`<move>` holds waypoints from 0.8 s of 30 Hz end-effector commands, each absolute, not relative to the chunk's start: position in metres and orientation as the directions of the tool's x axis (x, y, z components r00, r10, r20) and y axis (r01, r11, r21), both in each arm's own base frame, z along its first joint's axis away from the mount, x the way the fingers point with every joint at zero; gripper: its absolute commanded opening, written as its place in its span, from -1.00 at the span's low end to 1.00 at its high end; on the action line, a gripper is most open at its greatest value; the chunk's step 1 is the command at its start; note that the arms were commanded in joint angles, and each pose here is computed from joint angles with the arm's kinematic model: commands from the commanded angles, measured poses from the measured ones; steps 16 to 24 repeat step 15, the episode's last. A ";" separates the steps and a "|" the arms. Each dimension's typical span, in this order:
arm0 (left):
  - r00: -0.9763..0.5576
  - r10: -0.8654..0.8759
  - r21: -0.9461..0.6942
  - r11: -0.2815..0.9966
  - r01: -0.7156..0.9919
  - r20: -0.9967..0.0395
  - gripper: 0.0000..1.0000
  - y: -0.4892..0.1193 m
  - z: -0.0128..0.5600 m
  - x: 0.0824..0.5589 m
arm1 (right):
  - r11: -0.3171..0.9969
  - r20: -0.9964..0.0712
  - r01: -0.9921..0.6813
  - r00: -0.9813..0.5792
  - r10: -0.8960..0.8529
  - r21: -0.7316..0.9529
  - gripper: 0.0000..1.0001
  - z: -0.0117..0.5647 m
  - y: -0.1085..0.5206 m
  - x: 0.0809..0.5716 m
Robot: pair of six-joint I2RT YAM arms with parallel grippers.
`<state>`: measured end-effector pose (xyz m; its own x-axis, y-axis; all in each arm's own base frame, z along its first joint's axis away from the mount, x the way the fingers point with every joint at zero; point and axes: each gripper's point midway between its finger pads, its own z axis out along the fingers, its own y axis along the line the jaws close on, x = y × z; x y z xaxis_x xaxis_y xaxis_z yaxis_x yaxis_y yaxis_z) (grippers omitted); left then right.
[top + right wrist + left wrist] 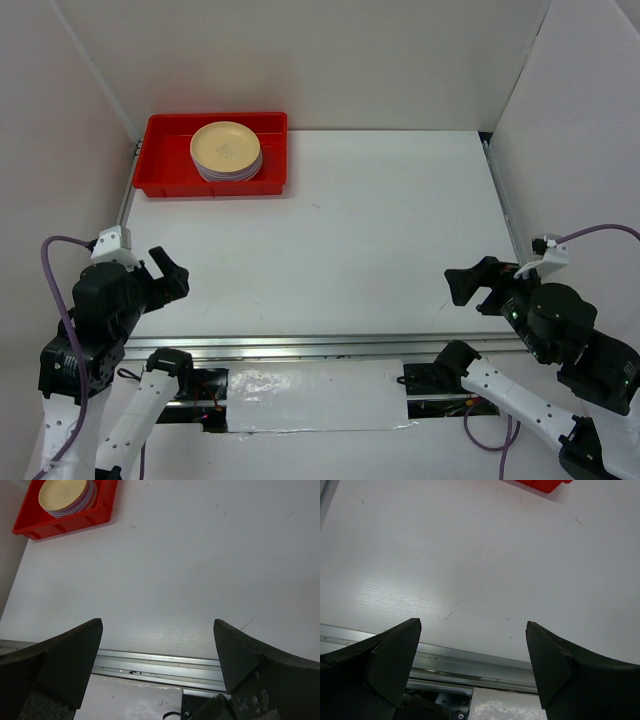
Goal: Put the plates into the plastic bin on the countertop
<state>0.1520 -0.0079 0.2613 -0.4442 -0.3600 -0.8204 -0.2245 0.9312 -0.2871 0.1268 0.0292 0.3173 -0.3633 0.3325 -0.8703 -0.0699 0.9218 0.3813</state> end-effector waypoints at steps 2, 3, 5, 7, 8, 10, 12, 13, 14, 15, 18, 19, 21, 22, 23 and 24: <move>-0.430 -0.377 -0.314 0.925 -0.212 -0.821 0.99 -0.012 0.266 0.155 | 0.918 -0.868 -0.062 -0.356 0.347 0.392 1.00 0.320 0.035 0.134; -0.428 -0.379 -0.316 0.925 -0.212 -0.821 0.99 -0.012 0.267 0.155 | 0.917 -0.868 -0.063 -0.355 0.348 0.393 1.00 0.320 0.035 0.134; -0.421 -0.381 -0.321 0.924 -0.209 -0.823 0.99 -0.012 0.268 0.154 | 0.917 -0.868 -0.064 -0.353 0.349 0.394 1.00 0.321 0.034 0.133; -0.421 -0.381 -0.319 0.924 -0.212 -0.823 0.99 -0.011 0.268 0.155 | 0.913 -0.867 -0.070 -0.351 0.354 0.401 1.00 0.322 0.035 0.132; -0.421 -0.380 -0.319 0.924 -0.212 -0.824 0.99 -0.011 0.268 0.154 | 0.914 -0.867 -0.069 -0.352 0.352 0.400 1.00 0.322 0.034 0.132; -0.423 -0.385 -0.321 0.922 -0.217 -0.820 0.99 -0.011 0.266 0.154 | 0.912 -0.865 -0.073 -0.354 0.355 0.405 1.00 0.323 0.035 0.132; -0.430 -0.385 -0.321 0.922 -0.217 -0.817 0.99 -0.012 0.265 0.154 | 0.911 -0.865 -0.075 -0.353 0.357 0.407 1.00 0.323 0.035 0.131; -0.432 -0.385 -0.321 0.922 -0.217 -0.816 0.99 -0.012 0.264 0.154 | 0.910 -0.865 -0.081 -0.355 0.354 0.406 1.00 0.323 0.036 0.131; -0.435 -0.385 -0.320 0.922 -0.216 -0.814 0.99 -0.012 0.263 0.154 | 0.911 -0.864 -0.085 -0.361 0.350 0.404 1.00 0.322 0.038 0.131; -0.434 -0.386 -0.322 0.922 -0.215 -0.814 0.99 -0.013 0.262 0.155 | 0.911 -0.864 -0.084 -0.363 0.349 0.404 1.00 0.321 0.038 0.131; -0.434 -0.386 -0.322 0.922 -0.215 -0.814 0.99 -0.013 0.262 0.155 | 0.911 -0.864 -0.084 -0.363 0.349 0.404 1.00 0.321 0.038 0.131; -0.434 -0.386 -0.322 0.922 -0.215 -0.814 0.99 -0.013 0.262 0.155 | 0.911 -0.864 -0.084 -0.363 0.349 0.404 1.00 0.321 0.038 0.131; -0.434 -0.386 -0.322 0.922 -0.215 -0.814 0.99 -0.013 0.262 0.155 | 0.911 -0.864 -0.084 -0.363 0.349 0.404 1.00 0.321 0.038 0.131; -0.434 -0.386 -0.322 0.922 -0.215 -0.814 0.99 -0.013 0.262 0.155 | 0.911 -0.864 -0.084 -0.363 0.349 0.404 1.00 0.321 0.038 0.131; -0.434 -0.386 -0.322 0.922 -0.215 -0.814 0.99 -0.013 0.262 0.155 | 0.911 -0.864 -0.084 -0.363 0.349 0.404 1.00 0.321 0.038 0.131; -0.434 -0.386 -0.322 0.922 -0.215 -0.814 0.99 -0.013 0.262 0.155 | 0.911 -0.864 -0.084 -0.363 0.349 0.404 1.00 0.321 0.038 0.131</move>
